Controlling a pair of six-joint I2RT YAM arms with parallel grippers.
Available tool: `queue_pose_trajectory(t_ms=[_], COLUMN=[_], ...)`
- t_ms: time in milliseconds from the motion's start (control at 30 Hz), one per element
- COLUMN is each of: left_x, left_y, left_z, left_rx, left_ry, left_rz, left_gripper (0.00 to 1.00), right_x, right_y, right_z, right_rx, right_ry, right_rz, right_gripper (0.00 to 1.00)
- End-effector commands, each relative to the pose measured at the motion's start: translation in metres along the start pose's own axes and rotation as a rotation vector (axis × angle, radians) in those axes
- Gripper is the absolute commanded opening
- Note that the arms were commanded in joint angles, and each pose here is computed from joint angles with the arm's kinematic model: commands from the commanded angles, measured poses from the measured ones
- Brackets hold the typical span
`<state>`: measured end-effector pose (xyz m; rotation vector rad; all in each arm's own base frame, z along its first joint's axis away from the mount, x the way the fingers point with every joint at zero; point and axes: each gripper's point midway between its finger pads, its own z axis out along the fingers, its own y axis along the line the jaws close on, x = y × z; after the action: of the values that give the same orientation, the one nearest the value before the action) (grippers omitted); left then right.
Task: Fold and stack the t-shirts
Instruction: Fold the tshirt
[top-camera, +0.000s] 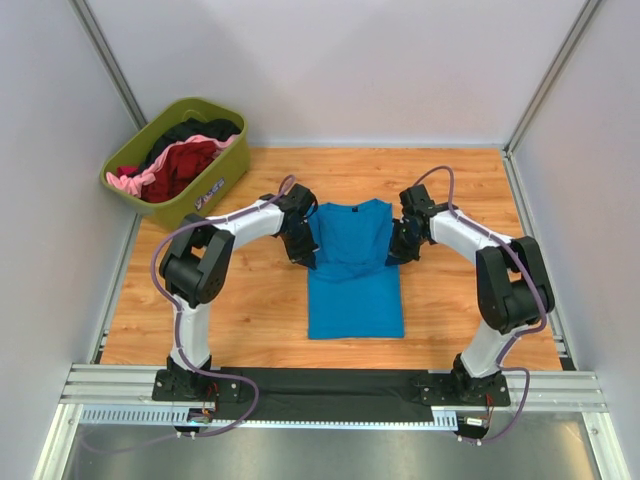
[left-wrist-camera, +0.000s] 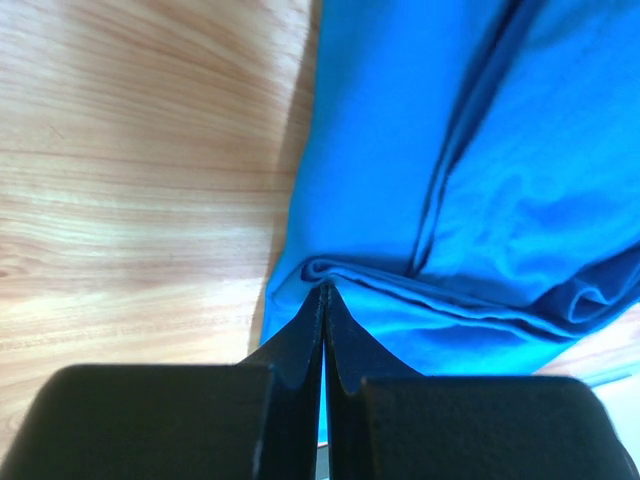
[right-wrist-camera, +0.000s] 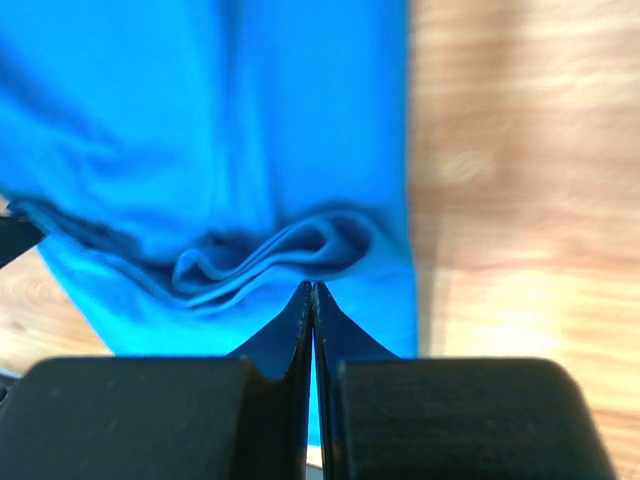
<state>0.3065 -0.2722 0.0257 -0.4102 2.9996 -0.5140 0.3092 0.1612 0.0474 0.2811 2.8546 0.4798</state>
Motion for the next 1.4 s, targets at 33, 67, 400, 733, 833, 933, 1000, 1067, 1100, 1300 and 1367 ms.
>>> queue_pose_trajectory(t_ms=[33,67,400,733,833,933,1000,1067,1100,1300,1367], left_x=[-0.010,-0.009,-0.014,-0.027,-0.029,-0.026,-0.016,-0.002,0.005,0.073,0.098], left_y=[0.005,0.009,0.033,0.019,-0.010,-0.019,-0.010,0.000,0.003,0.025,0.034], left_z=[0.001,0.005,0.013,-0.016,-0.040,-0.070,-0.080,-0.091,-0.093,-0.089,-0.082], left_rx=[-0.046,-0.062,-0.163,-0.095,0.026,0.072,0.058,0.065,0.079,0.163,0.188], left_ry=[-0.024,-0.016,-0.022,-0.042,-0.046,-0.066,-0.063,-0.063,-0.057,0.049,0.091], left_rz=[0.009,0.009,-0.010,-0.009,0.049,0.099,0.112,0.127,0.133,0.172,0.168], left_gripper=[0.00,0.00,0.00,0.00,0.03,0.18,0.31,0.37,0.38,0.43,0.43], right_x=[-0.019,-0.023,-0.020,-0.032,-0.031,-0.012,0.008,0.030,0.048,0.105,0.122], right_y=[-0.012,-0.016,-0.054,-0.027,-0.013,-0.013,-0.019,-0.021,-0.029,-0.034,-0.042], right_z=[0.016,0.018,0.039,0.005,-0.018,-0.037,-0.042,-0.052,-0.050,-0.058,-0.056], right_rx=[0.016,0.022,0.123,0.030,-0.011,-0.006,-0.002,-0.012,-0.001,-0.073,-0.062], right_ry=[-0.030,-0.040,-0.035,-0.082,-0.077,-0.013,0.042,0.095,0.137,0.237,0.257], right_rz=[-0.011,0.000,0.065,0.084,0.075,0.078,0.074,0.070,0.079,0.119,0.143], right_gripper=[0.00,0.00,0.00,0.02,0.07,0.16,0.24,0.35,0.37,0.48,0.48])
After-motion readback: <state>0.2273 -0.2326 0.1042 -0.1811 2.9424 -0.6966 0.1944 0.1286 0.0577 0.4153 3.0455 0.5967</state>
